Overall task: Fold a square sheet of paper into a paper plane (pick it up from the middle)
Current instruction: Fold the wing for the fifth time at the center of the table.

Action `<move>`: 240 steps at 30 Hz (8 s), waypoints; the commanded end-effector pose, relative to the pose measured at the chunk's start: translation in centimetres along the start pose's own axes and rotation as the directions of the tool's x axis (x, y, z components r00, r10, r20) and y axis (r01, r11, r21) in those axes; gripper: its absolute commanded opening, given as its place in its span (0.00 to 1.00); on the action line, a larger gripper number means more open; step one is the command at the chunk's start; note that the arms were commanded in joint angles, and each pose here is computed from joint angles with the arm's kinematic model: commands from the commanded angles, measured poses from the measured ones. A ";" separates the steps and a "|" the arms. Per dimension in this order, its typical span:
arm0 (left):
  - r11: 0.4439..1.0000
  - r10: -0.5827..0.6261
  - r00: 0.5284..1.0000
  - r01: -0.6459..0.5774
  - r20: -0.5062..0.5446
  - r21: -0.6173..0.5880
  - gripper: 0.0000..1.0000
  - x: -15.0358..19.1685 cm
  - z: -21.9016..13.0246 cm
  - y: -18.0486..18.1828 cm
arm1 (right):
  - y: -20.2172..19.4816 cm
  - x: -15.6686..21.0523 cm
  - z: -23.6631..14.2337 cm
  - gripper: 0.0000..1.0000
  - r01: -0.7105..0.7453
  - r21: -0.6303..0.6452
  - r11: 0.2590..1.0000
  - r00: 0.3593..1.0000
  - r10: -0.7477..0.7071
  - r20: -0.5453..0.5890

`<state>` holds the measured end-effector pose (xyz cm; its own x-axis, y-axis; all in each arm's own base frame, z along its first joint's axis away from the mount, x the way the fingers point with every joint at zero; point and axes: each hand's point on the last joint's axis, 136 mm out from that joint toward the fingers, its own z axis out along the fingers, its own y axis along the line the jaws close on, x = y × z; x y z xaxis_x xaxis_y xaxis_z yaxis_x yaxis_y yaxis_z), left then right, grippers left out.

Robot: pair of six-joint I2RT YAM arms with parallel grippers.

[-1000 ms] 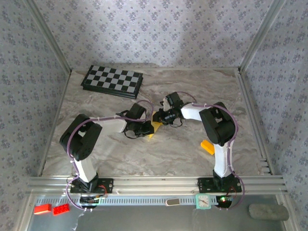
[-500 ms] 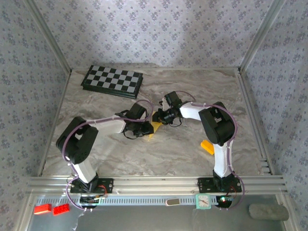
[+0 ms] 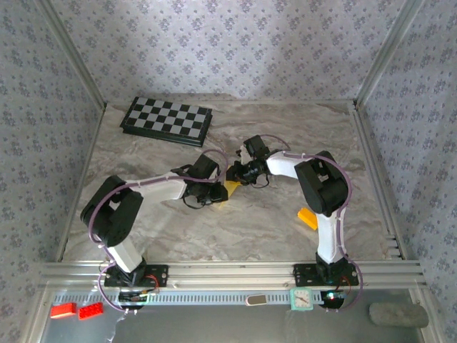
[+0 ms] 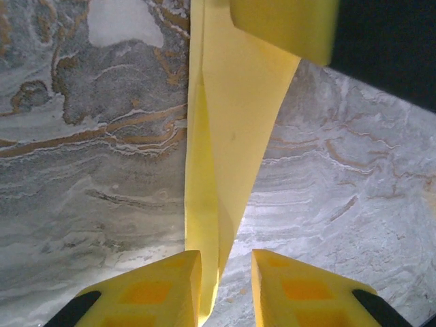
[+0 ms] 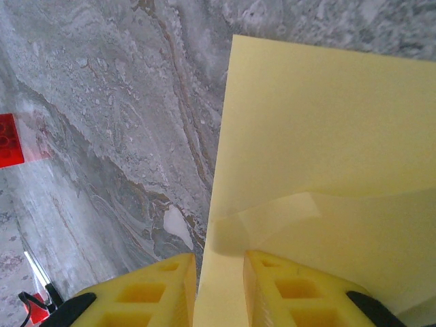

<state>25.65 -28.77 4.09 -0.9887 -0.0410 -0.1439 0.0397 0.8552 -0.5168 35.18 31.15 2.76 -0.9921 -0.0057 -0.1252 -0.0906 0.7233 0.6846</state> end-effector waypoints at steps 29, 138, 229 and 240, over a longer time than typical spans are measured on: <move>0.996 -0.022 0.995 0.014 -0.096 -0.088 0.13 2.9 2.0 3.3 | 1.8 -0.3 -1.6 0.30 0.022 -0.002 1.000 1.000 -0.022 0.014; 0.981 -0.117 0.965 0.075 -0.235 -0.181 0.06 8.2 0.6 7.2 | -5.8 6.9 1.4 0.14 -0.169 0.321 0.932 0.965 0.222 -0.137; 0.976 -0.160 0.972 0.130 -0.170 -0.175 0.00 5.9 2.0 7.5 | -5.8 -0.8 -1.0 0.13 0.062 0.151 0.987 0.998 -0.062 -0.008; 0.973 -0.170 0.968 0.135 -0.185 -0.189 0.00 6.8 1.7 8.0 | -9.7 -6.8 -4.2 0.13 -0.061 0.149 0.987 0.991 0.043 0.126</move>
<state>25.12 -27.80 1.72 -0.9912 -0.0873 -0.0998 -0.0164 0.8275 -0.5613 39.67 25.12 2.22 -0.9865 0.0245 -0.1617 -0.0917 0.7356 0.6711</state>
